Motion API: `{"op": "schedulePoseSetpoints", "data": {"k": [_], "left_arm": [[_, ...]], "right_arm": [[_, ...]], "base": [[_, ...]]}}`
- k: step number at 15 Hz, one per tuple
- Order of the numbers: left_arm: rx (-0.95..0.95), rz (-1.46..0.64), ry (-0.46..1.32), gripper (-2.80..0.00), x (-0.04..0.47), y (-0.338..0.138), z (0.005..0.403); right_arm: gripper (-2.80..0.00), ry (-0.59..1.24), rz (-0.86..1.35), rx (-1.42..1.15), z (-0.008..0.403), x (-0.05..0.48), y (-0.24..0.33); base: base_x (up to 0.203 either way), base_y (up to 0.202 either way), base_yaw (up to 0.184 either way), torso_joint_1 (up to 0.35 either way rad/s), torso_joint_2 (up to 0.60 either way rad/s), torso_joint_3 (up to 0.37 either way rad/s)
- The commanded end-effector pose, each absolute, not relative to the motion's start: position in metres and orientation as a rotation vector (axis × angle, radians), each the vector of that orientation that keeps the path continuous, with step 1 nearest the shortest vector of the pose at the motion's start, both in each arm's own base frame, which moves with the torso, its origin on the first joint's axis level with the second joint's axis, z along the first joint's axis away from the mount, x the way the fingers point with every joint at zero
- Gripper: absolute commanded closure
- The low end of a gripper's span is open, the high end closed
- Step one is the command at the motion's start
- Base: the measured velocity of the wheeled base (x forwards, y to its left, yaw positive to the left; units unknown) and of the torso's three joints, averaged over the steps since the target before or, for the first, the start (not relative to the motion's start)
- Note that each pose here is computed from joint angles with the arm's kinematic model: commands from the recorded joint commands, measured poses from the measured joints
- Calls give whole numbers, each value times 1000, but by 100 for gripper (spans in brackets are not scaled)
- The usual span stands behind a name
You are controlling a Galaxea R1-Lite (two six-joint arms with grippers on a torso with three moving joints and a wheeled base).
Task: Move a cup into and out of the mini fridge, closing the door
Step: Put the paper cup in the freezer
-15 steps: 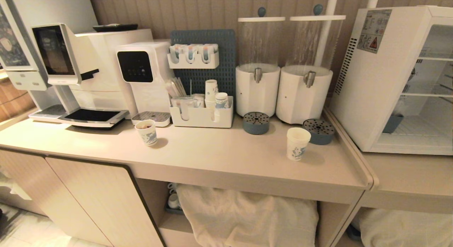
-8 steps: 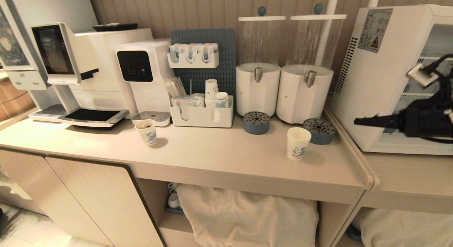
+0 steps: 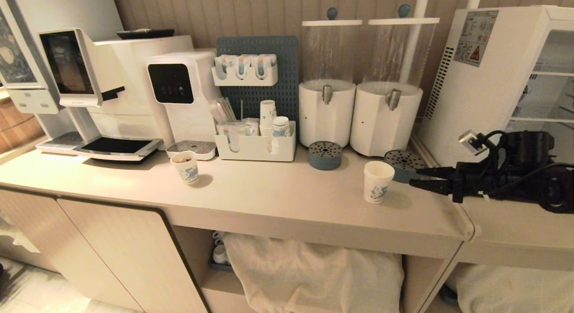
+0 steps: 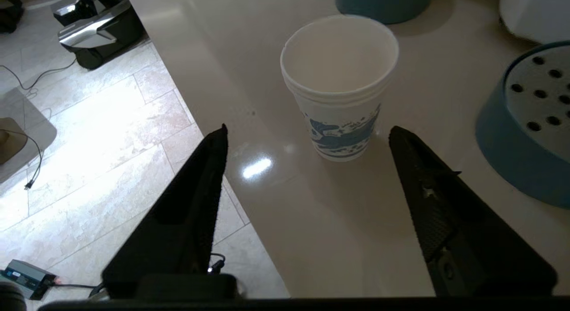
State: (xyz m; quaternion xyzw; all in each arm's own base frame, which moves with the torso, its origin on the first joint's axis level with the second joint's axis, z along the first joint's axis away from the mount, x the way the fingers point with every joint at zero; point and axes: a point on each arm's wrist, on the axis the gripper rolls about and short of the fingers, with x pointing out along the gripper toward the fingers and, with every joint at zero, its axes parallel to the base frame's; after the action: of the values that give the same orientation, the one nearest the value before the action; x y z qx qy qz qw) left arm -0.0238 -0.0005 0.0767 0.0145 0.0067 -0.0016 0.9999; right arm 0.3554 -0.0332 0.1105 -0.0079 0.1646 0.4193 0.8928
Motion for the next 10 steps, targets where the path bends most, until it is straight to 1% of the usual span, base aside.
{"op": "schedulePoseSetpoints", "data": {"k": [1, 3, 5, 10], "left_arm": [[32, -5, 6, 0, -23, -1, 76], [34, -5, 6, 0, -23, -1, 76], [32, -6, 6, 0, -23, -1, 76], [28, -6, 6, 0, -23, 0, 76]], "right_arm": [[-280, 352, 890, -24, 76, 365, -23], [-280, 355, 883, -52, 46, 373, -10], [-280, 386, 882, -55, 28, 372, -3], [-280, 367, 910, -68, 23, 382, 7]], "base": [[0, 0, 0, 0, 0, 0], [0, 0, 0, 0, 0, 0], [0, 0, 0, 0, 0, 0], [0, 0, 0, 0, 0, 0]]}}
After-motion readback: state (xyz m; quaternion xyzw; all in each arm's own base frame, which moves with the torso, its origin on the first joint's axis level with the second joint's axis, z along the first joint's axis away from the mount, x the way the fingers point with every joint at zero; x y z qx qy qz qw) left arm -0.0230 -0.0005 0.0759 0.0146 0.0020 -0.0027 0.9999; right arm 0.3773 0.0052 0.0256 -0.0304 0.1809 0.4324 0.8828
